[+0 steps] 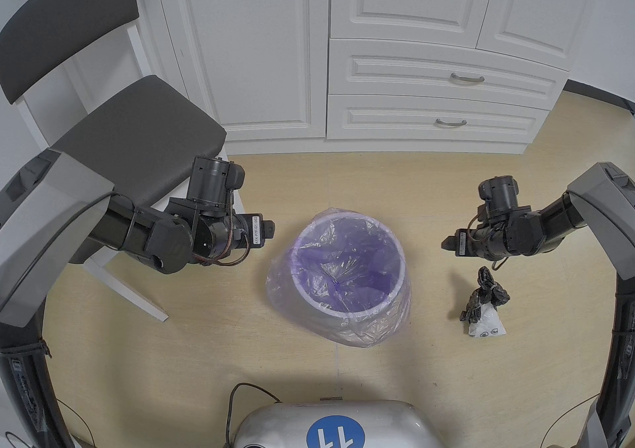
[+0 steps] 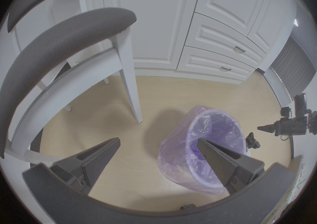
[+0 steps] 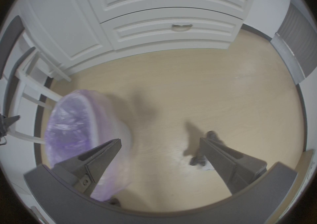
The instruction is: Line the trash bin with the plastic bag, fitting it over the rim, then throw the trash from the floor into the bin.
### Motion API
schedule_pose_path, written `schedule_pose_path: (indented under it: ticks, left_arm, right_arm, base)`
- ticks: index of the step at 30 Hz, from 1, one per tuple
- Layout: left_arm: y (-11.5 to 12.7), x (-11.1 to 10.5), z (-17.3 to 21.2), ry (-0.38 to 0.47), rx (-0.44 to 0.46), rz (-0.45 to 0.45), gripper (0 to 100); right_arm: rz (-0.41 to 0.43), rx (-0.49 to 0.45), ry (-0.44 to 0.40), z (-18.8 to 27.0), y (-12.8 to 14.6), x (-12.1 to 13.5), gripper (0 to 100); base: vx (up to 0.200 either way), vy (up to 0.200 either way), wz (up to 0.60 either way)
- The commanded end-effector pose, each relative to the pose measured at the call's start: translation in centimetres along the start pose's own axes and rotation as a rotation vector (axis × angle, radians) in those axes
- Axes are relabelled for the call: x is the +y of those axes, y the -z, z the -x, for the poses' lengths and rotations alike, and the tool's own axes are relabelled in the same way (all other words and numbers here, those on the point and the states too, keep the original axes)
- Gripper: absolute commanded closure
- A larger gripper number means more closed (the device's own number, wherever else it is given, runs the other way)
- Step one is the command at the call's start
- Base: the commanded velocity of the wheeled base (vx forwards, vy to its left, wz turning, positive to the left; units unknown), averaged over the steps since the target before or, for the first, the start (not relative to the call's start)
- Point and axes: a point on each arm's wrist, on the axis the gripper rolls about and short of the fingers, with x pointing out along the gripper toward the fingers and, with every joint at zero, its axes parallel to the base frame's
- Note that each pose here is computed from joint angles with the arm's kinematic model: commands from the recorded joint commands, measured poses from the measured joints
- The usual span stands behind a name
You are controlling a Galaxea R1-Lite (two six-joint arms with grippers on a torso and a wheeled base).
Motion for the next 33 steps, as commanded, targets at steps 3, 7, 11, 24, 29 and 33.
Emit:
schedule_pose_path:
  ticks: [3,7,11,24,29,33]
  left_arm:
    - [-0.8,-0.5,1.9,0.023,-0.03,-0.001,0]
    - [0.6,-1.8,1.9,0.048,0.004,-0.029,0]
    - [3.3,-3.8,0.1,0.069,0.061,-0.072,0]
    - [6.1,-7.7,-6.5,-0.046,0.134,0.078,0]
    - [5.4,-8.8,-8.8,-0.124,0.205,0.202,0]
    - [5.6,-9.1,-10.7,-0.169,0.247,0.273,0]
  right_arm:
    - [0.01,0.038,0.079,-2.1,0.5,-4.7,0]
    - [0.024,0.041,0.076,-2.0,0.7,-4.5,0]
    - [0.032,0.054,0.08,-2.3,1.1,-4.1,0]
    - [0.038,0.054,0.085,-2.5,1.1,-4.3,0]
    - [0.036,0.052,0.085,-2.5,1.1,-4.3,0]
    - [0.036,0.049,0.084,-2.7,1.0,-4.3,0]
  base:
    - [0.0,0.0,0.0]
    - [0.0,0.0,0.0]
    - [0.0,0.0,0.0]
    - [0.0,0.0,0.0]
    - [0.0,0.0,0.0]
    - [0.0,0.0,0.0]
